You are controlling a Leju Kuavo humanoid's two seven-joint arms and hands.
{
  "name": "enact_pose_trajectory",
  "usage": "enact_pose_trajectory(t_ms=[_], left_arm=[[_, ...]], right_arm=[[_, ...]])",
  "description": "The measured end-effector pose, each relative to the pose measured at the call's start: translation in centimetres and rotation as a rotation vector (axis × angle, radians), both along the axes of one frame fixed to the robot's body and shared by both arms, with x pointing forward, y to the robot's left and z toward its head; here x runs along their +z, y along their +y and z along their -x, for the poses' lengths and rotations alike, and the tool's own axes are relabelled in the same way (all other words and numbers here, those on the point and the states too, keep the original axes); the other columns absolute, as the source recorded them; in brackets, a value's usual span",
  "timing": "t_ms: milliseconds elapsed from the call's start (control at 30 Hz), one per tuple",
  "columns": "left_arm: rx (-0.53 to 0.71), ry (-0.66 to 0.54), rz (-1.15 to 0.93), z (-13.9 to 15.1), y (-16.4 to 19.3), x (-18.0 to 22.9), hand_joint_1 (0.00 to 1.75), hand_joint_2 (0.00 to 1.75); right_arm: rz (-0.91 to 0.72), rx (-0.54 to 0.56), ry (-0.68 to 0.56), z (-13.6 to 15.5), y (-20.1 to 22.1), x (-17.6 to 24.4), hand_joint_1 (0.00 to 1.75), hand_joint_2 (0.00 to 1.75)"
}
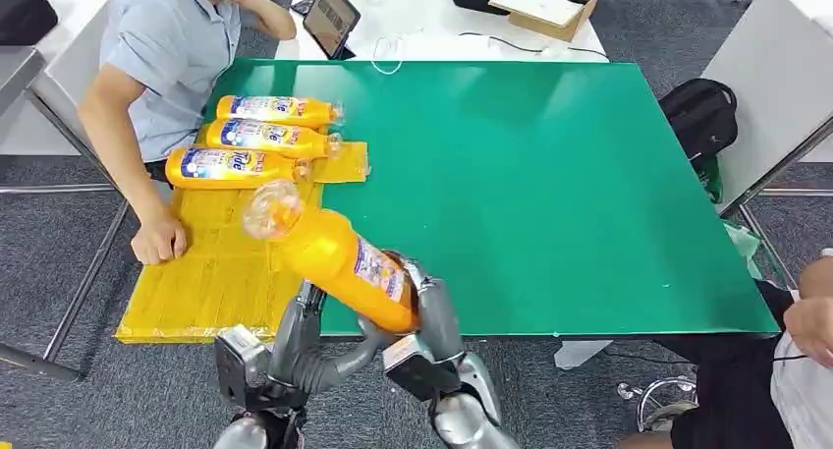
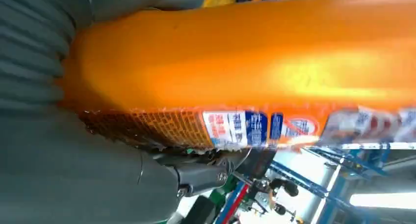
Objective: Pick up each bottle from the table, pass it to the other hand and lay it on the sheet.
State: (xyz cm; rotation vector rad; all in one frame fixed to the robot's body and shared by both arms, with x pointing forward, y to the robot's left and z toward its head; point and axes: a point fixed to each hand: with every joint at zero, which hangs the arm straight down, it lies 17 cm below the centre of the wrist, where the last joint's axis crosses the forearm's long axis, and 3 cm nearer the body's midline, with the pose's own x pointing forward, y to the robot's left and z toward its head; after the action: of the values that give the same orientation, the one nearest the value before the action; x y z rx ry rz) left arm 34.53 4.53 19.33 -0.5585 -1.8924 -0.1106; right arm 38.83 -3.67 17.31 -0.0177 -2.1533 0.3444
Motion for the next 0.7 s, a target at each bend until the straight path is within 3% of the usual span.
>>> enact_pose_trajectory(t_ms=[100, 233, 467, 600, 667, 700], left_arm=[[-0.064, 0.082, 0.121, -0.1, 0.0, 0.1, 0.0, 1.75], [-0.066, 0.092, 0.166, -0.4, 0.6, 0.7, 0.0, 1.75], [-0.1, 0.182, 0.215, -0.8, 1.4, -0.4, 0.0, 1.75], [-0.112, 0.212, 0.224, -0.9, 1.6, -0.8, 0.0, 1.75], [-0.117, 0.222, 0.223, -0.9, 1.7, -1.1, 0.02, 1.75], [-0.116, 0.219, 0.217, -0.9, 1.7, -1.2, 0.77, 1.75]], right_arm=[[-0.028, 0.066, 0.01, 0.9, 2.5, 0.2, 1.4, 1.75], [-0.023, 0.134, -0.005, 1.8, 4.9, 0.8, 1.4, 1.75], [0.0, 0.181, -0.006, 2.5, 6.6, 0.4, 1.38, 1.75], [0.005, 0.192, -0.001, 2.6, 7.0, 0.2, 1.47, 1.75], [0.004, 0.196, 0.008, 2.7, 7.1, -0.1, 1.34, 1.75], [0.005, 0.199, 0.01, 2.7, 7.2, -0.2, 0.86, 1.75]])
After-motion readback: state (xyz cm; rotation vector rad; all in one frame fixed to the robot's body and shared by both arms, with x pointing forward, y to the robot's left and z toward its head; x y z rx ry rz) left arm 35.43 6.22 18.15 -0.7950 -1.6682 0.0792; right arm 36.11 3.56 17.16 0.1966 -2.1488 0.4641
